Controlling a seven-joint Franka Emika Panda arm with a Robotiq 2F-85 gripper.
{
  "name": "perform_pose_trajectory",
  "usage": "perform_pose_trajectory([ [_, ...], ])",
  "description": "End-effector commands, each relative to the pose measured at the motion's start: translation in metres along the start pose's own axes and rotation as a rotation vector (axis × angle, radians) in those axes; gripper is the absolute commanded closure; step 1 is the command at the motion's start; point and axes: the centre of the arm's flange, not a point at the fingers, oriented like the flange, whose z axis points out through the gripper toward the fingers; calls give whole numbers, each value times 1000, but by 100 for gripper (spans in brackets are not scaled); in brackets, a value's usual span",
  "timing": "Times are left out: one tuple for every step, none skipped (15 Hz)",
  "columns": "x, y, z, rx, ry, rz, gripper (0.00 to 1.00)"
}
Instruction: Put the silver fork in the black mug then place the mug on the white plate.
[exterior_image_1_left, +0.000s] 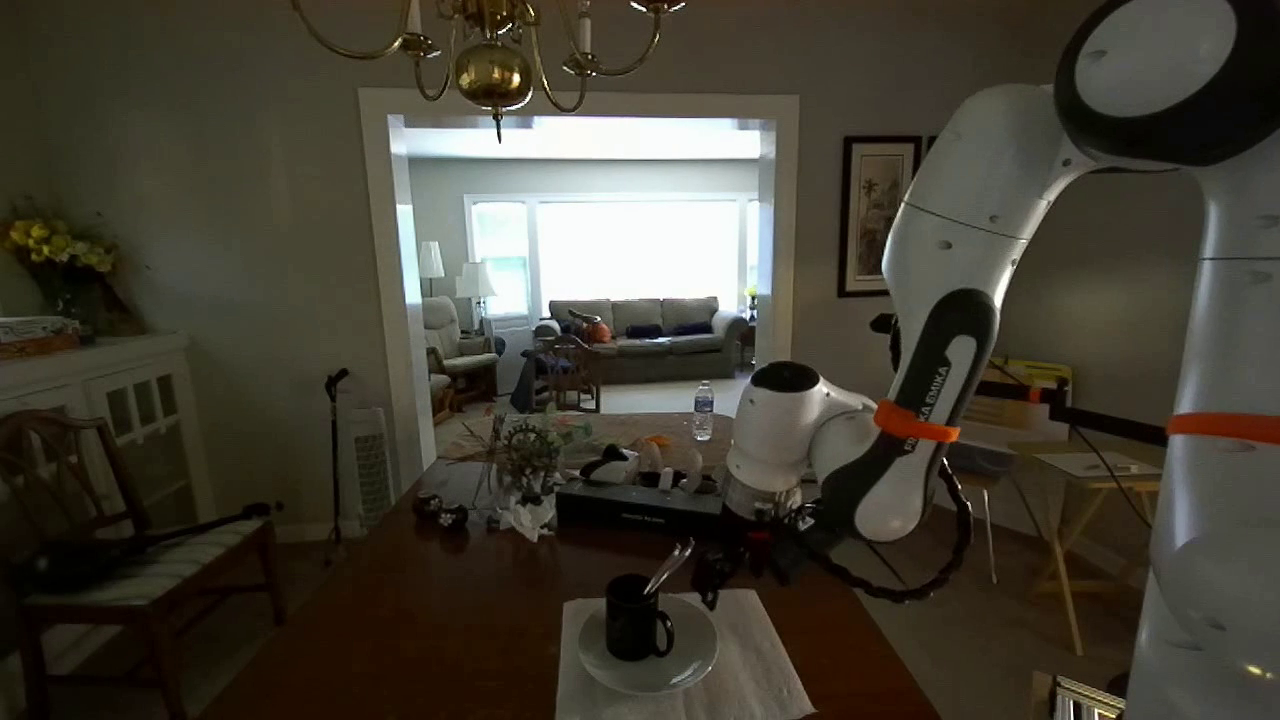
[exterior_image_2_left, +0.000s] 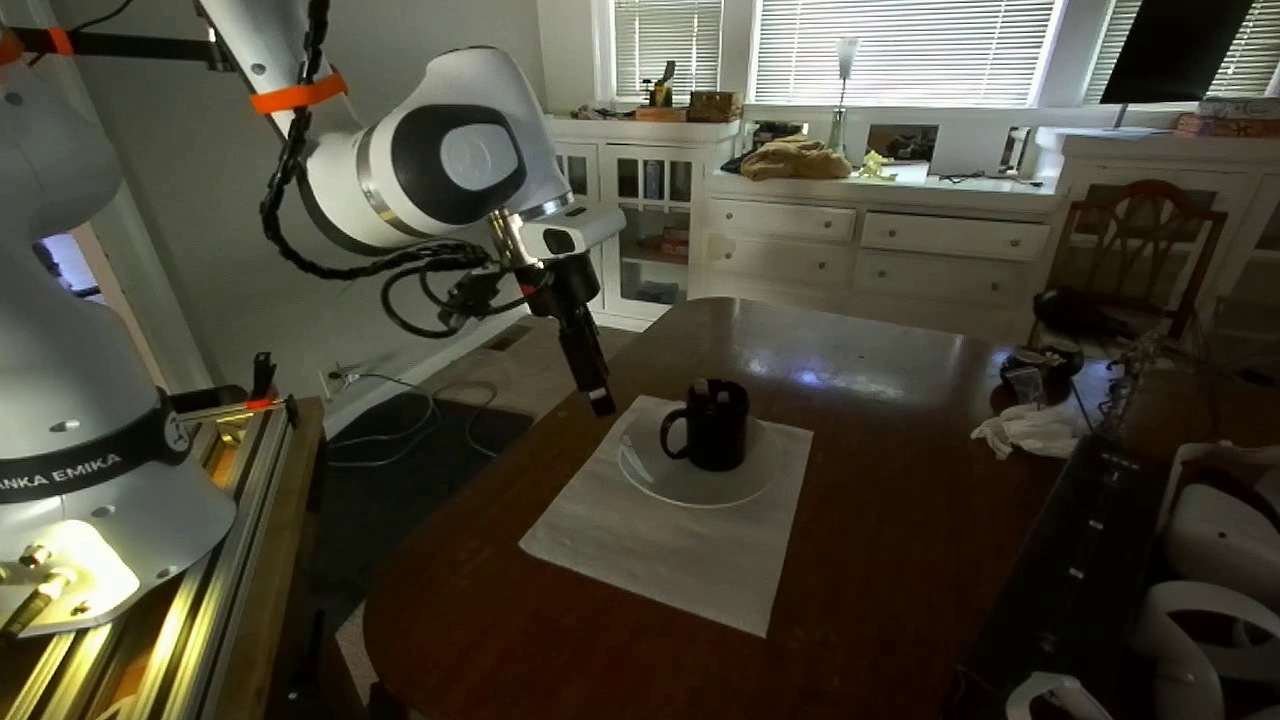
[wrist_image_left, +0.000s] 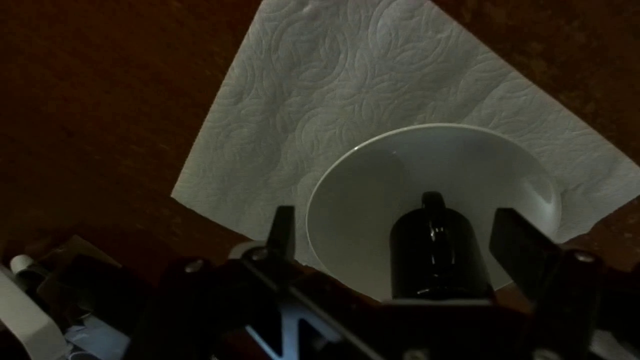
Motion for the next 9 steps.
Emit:
perform_pose_trajectory([
  [18,6,-77,13,-38,1,0],
  [21,4,-82,21,-38,3,0],
  [25,3,-89,20,-45,0,0],
  [29,2,-97,19,-58,-6,0],
  [32,2,-106,23,-71,-14,0],
  [34,2,-118,22,-96,-27,0],
  [36,5,-132,27,-120,-41,0],
  [38,12,-148,32,-135,-49,0],
  [39,19,-155,37,-147,-64,0],
])
